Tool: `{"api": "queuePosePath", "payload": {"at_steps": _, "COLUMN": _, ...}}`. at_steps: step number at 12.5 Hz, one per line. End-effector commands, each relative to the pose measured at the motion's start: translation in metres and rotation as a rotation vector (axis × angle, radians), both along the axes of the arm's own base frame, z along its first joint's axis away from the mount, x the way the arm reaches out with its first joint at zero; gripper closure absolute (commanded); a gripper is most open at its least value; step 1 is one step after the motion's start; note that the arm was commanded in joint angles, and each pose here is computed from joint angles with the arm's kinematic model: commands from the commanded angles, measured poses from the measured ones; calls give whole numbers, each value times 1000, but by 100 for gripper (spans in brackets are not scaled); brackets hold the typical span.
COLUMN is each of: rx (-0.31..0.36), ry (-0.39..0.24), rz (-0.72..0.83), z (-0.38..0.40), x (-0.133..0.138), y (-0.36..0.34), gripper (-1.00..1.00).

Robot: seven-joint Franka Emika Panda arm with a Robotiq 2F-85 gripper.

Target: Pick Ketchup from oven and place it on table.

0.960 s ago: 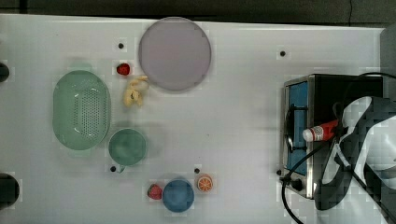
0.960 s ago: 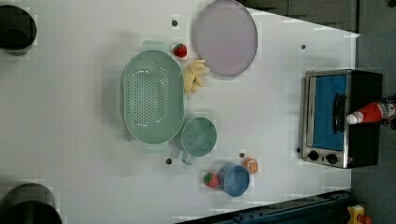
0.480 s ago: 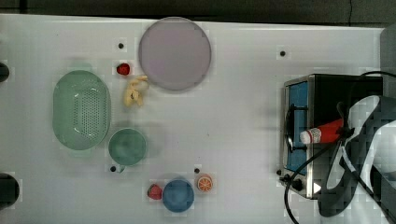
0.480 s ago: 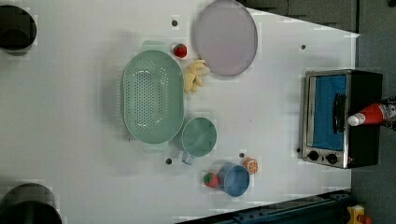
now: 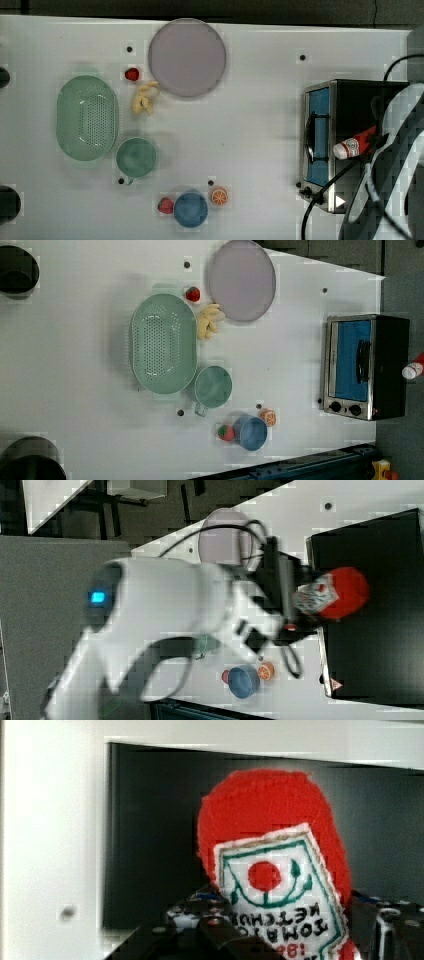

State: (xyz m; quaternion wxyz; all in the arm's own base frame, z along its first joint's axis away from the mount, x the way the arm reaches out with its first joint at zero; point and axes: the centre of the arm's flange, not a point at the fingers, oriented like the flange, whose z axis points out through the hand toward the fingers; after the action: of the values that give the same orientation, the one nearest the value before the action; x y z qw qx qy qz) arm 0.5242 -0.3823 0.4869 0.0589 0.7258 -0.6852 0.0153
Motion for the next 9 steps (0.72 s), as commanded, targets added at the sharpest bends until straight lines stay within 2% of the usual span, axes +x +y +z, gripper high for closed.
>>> {"api": "queuePosePath", "payload": {"at_steps": 1, "rx": 0, "ry": -108, "rz": 110, "z": 81, "x": 30, "y": 75, "gripper": -27}}
{"api": "queuePosePath", "payload": {"at_steps": 5, "rx": 123, "ry": -16, "rz": 280, "z": 90, "x": 45, "y": 177, "gripper": -27}}
{"api": "queuePosePath", "payload": {"at_steps": 9, "rx": 179, "ry": 51, "rz": 472, "z": 76, "x": 67, "y": 288, "gripper": -27}}
